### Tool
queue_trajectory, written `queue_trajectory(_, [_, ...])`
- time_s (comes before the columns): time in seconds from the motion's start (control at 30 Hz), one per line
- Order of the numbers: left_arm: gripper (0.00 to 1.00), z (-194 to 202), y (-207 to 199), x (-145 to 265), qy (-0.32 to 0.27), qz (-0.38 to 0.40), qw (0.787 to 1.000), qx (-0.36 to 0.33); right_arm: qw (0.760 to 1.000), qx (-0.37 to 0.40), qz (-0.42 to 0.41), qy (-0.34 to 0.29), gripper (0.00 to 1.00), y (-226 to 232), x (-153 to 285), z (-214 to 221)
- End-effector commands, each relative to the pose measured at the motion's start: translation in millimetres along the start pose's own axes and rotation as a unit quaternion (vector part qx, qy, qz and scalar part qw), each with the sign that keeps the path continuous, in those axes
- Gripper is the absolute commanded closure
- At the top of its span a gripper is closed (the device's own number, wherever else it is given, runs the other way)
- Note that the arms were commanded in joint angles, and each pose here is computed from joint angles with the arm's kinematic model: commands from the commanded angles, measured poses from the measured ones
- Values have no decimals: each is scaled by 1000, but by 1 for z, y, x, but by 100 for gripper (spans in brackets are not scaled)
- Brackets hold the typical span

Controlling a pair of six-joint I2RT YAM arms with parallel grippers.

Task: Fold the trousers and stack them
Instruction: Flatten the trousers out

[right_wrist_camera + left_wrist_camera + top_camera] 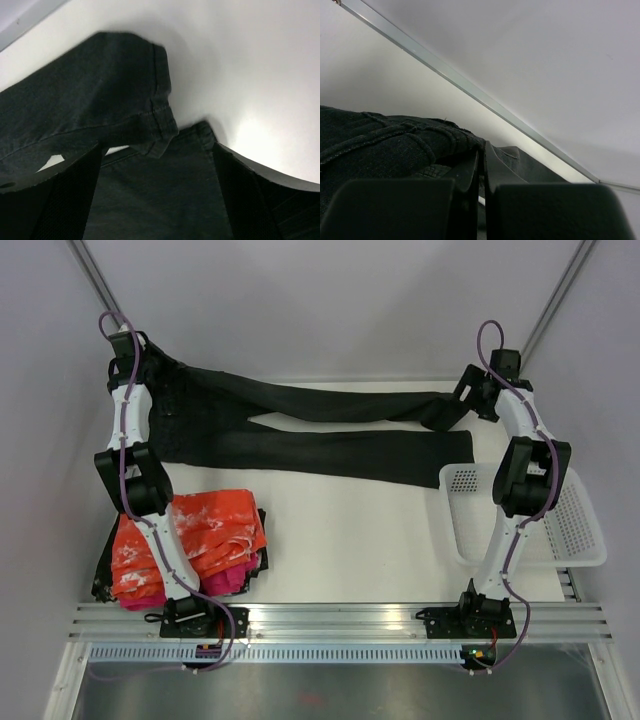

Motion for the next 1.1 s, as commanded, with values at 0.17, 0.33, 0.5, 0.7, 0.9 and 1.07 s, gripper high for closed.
queue_trajectory(0.17, [98,-8,-6,4,-9,18,999,-27,992,-94,-68,-46,11,36,-9,-19])
queue_trajectory(0.33, [98,-7,-4,4,-7,15,1000,-25,989,-108,-68,-76,20,35,-15,-26])
queue_trajectory(0.5, [98,-8,-4,5,-9,16,999,-27,990,-97,-64,-79,29,33,-24,-29])
queue_trajectory(0.7, [98,-11,-6,6,-12,15,999,-35,994,-73,-38,-66,100,20,-35,-22])
queue_trajectory(0.9, [98,-32,-8,22,-32,-1,996,-86,990,-60,-15,-126,100,-8,-4,-72])
queue_trajectory(1.07, [98,-37,2,34,-27,-26,994,-106,979,-58,-32,-195,100,-9,39,-126])
Point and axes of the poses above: each gripper's point midway between its finger pads, its own x axis back along the fingers, its own y axis along the line the jaws close on, z = x × y, the point moved 2 cm from there along x, back along the fingers, and after that the axes turned 4 degrees about -x, right-handed, at the moved point
